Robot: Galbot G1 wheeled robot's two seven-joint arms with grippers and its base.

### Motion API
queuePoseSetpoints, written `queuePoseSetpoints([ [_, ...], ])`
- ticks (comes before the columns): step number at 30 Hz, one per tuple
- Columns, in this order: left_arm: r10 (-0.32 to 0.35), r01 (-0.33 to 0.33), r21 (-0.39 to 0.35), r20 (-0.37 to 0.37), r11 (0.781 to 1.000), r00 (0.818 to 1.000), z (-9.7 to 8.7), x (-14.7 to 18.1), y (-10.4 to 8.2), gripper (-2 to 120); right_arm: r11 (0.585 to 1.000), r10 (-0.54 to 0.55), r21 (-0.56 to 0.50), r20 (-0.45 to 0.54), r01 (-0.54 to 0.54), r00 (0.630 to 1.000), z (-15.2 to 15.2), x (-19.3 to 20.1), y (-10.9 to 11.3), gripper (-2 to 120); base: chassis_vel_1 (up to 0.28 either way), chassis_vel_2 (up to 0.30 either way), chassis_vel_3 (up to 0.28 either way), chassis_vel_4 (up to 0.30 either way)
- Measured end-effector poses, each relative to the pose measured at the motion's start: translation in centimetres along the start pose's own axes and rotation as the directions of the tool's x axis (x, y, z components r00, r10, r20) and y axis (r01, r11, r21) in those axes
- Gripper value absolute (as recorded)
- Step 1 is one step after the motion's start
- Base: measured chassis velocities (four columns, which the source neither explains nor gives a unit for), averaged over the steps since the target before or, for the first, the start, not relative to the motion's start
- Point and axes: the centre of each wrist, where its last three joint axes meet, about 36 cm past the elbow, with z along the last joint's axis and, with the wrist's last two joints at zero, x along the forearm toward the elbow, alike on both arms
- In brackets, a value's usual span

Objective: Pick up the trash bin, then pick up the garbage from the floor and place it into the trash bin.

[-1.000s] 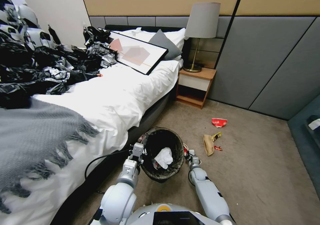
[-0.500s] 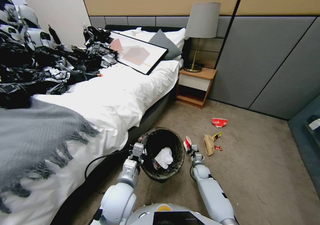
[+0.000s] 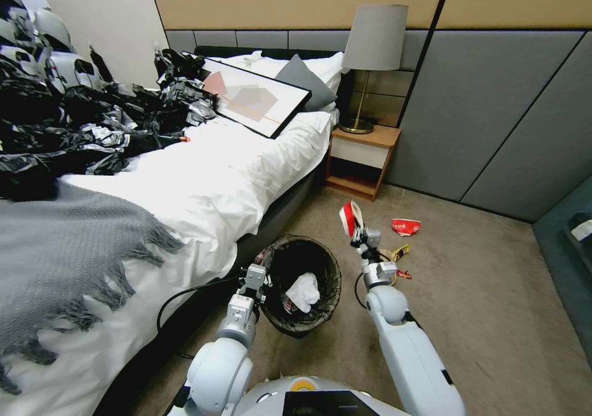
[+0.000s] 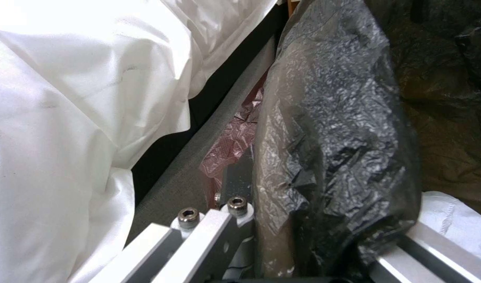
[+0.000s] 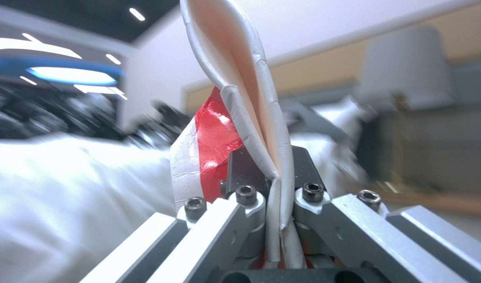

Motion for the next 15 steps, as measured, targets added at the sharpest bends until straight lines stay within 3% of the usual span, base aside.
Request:
queuePoseSetpoints([
  [2, -0.001, 0.001, -0.001, 0.001, 1.0, 1.0, 0.0, 0.0, 0.0, 1, 0.997, -0.073, -0.008, 0.044, 0.073, 0.996, -1.5, 0.4, 0.8, 0, 0.0, 0.0, 0.0, 0.0],
  [7, -0.001, 0.001, 0.002, 0.002, 1.0, 1.0, 0.0, 0.0, 0.0, 1, 0.991, -0.134, -0.024, 0.051, 0.135, 0.99, -2.4, 1.3, 2.2, 0, 0.0, 0.0, 0.0, 0.0],
  [10, -0.001, 0.001, 0.002, 0.001, 1.0, 1.0, 0.0, -0.1, 0.1, 1, 0.982, -0.183, -0.056, -0.004, 0.182, 0.983, -2.0, 3.1, 4.1, 0, 0.0, 0.0, 0.0, 0.0],
  [15, -0.001, 0.001, 0.004, 0.001, 1.0, 1.0, -0.1, -0.1, 0.1, 1, 0.973, -0.225, -0.063, -0.059, 0.221, 0.973, -1.0, 5.0, 5.2, 0, 0.0, 0.0, 0.0, 0.0],
])
